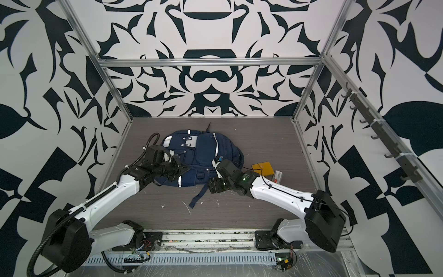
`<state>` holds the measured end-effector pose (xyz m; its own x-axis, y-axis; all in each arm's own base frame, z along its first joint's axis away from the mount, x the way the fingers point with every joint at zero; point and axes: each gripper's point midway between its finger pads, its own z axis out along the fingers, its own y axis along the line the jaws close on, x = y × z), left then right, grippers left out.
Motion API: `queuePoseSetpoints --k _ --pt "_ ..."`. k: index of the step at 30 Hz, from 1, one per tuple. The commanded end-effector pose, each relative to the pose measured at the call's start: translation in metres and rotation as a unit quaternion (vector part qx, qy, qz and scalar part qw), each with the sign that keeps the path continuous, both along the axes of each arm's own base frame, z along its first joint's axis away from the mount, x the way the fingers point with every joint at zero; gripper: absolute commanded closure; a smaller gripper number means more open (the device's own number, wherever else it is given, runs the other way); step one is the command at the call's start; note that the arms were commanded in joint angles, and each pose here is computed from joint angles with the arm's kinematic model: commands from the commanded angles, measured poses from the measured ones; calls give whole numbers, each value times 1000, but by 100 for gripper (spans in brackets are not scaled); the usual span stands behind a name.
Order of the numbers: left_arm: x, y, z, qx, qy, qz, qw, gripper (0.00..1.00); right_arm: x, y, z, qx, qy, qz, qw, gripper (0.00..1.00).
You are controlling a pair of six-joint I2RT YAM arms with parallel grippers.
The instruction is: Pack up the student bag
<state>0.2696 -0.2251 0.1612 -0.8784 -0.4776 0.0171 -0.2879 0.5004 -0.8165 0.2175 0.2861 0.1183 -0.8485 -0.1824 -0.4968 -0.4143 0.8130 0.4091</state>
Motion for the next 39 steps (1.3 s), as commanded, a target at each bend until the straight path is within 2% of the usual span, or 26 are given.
queuePoseSetpoints --k 1,5,11,17,26,28,32,35,39 --pt "9 -18 38 -44 -60 -38 996 100 16 16 36 46 -37 -12 998 29" --pt "8 -24 44 -57 -67 -53 995 100 21 12 44 49 -53 -28 997 30" --pt "12 -31 48 -64 -73 -68 993 100 12 -1 33 50 -44 -41 997 30" --pt "16 -31 51 -62 -78 -63 993 100 8 -3 34 71 -47 -46 995 31" --pt "18 -36 57 -67 -85 -67 992 100 -2 13 40 131 -55 -3 990 34" --pt "21 -41 44 -66 -61 -73 993 100 -6 15 44 141 -63 15 988 37" --pt "24 -45 46 -62 -61 -77 993 100 -9 12 46 139 -73 42 987 40" --pt "25 -44 52 -56 -72 -77 993 100 -4 1 43 132 -67 27 989 43" --pt "25 -44 54 -55 -75 -78 993 100 7 -18 55 139 -92 -11 986 46"
